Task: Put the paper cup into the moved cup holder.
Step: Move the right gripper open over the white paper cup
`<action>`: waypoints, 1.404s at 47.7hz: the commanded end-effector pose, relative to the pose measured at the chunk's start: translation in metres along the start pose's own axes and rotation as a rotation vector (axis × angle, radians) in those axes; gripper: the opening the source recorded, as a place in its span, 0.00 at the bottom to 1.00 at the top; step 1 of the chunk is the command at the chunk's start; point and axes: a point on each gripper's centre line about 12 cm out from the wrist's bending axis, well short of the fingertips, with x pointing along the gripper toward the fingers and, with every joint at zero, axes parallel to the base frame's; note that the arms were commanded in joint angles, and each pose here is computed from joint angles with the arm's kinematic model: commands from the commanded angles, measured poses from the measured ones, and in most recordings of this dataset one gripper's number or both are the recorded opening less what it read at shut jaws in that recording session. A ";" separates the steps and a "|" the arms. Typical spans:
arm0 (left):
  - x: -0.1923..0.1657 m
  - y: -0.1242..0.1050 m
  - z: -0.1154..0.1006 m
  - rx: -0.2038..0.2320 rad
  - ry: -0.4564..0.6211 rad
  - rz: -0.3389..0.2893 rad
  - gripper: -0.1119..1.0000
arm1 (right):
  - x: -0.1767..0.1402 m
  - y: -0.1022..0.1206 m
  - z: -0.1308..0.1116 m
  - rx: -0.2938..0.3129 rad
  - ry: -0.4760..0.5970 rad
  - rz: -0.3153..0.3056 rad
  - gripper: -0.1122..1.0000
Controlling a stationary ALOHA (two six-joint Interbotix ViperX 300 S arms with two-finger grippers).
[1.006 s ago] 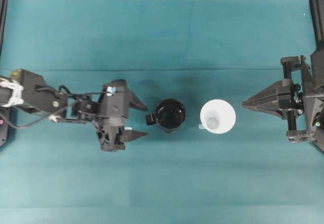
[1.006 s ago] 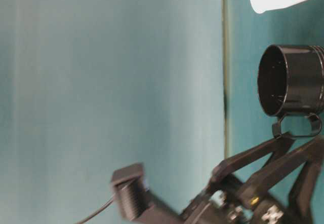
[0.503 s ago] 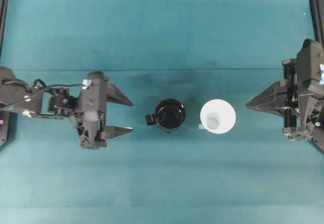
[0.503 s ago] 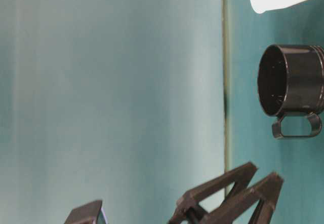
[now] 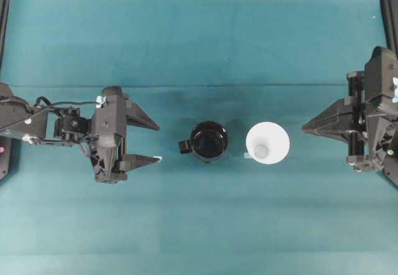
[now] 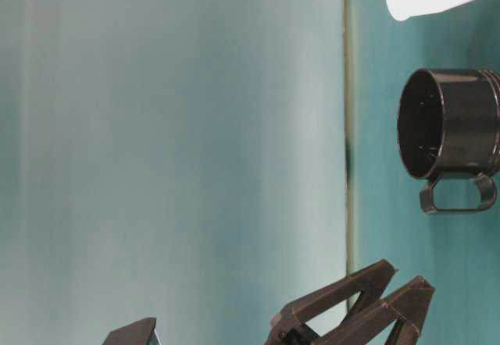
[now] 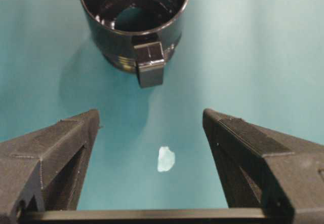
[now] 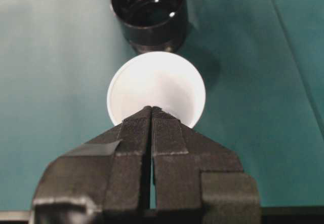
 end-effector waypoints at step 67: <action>-0.002 0.002 0.006 -0.002 -0.021 0.005 0.87 | 0.113 -0.026 0.006 0.176 0.596 -0.207 0.85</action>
